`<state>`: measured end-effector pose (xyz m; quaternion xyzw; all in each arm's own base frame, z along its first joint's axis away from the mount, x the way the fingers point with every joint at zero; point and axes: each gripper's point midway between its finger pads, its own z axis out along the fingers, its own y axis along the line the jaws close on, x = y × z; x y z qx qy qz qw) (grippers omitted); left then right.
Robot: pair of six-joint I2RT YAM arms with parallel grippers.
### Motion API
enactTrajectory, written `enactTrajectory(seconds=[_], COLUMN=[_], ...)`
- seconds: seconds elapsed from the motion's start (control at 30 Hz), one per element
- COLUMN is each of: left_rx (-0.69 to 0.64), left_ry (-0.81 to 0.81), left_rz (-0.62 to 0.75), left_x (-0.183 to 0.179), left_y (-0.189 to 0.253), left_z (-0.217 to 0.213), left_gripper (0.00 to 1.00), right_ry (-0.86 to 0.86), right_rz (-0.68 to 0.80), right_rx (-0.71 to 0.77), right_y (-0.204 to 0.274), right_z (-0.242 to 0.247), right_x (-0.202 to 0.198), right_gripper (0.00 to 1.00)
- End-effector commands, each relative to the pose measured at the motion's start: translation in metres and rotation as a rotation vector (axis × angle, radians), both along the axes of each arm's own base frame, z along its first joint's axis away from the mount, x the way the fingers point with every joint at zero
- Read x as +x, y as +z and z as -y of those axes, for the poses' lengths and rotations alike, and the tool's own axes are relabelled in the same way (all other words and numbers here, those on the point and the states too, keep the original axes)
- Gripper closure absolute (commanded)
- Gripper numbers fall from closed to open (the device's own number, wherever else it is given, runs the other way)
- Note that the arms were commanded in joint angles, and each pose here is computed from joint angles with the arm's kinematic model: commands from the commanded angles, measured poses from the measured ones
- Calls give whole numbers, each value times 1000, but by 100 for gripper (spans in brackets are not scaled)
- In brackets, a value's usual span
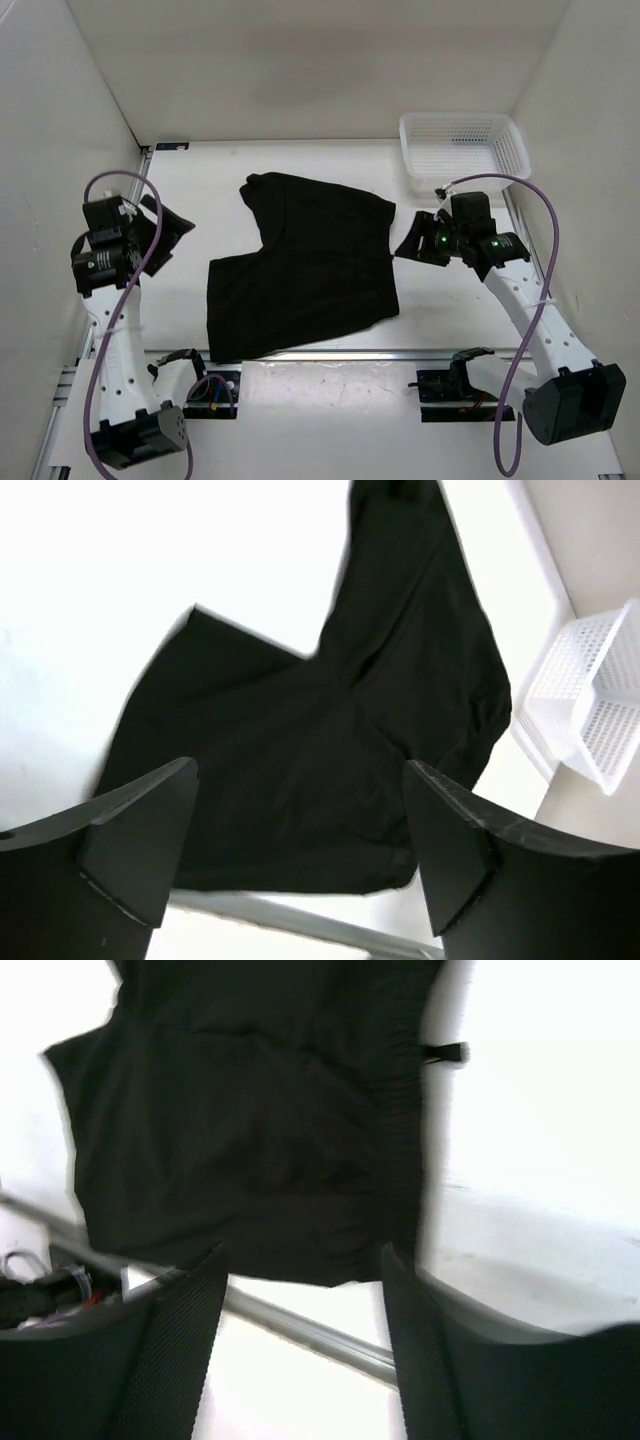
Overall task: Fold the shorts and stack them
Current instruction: Flatten the shorts out
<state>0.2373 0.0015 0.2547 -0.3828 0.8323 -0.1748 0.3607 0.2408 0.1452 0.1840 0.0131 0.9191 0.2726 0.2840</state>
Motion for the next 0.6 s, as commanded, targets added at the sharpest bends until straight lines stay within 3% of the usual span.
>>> enactTrajectory(seconds=[0.0, 0.03, 0.1, 0.13, 0.2, 0.27, 0.33, 0.37, 0.4, 0.47, 0.5, 0.53, 0.57], left_rx=[106, 100, 135, 121, 182, 203, 276, 290, 352, 380, 393, 395, 385], left_ry=[-79, -109, -189, -210, -286, -381, -397, -419, -417, -443, -443, -454, -462], left_rz=[113, 76, 66, -10, -15, -106, -116, -243, -207, -303, -290, -301, -304], left_x=[30, 43, 65, 83, 113, 144, 174, 185, 205, 226, 237, 244, 251], left_y=[28, 19, 20, 0, 3, -28, -23, -61, -46, -85, -79, -87, -94], left_z=[-11, -11, -4, -2, 14, 43, 55, 62, 73, 86, 90, 96, 100], left_gripper=[7, 13, 38, 46, 63, 65, 61, 58, 53, 38, 31, 26, 20], right_ry=[-75, -74, -88, -87, -93, -99, -120, -127, -133, -142, -157, -158, -160], right_rz=[16, -17, -17, -53, -73, -73, -86, -93, -104, -112, -148, -133, -170], right_rx=[-53, -63, -65, -77, -77, -84, -101, -97, -109, -104, -109, -104, -101], right_y=[0, -9, -7, -18, -22, -23, -28, -29, -34, -39, -53, -48, -62], right_z=[12, 10, 7, 5, -1, -4, -6, -8, -9, -13, -12, -14, -18], right_x=[19, 27, 43, 52, 74, 89, 110, 117, 129, 143, 151, 162, 167], right_gripper=[52, 61, 88, 94, 100, 100, 100, 100, 92, 76, 66, 50, 44])
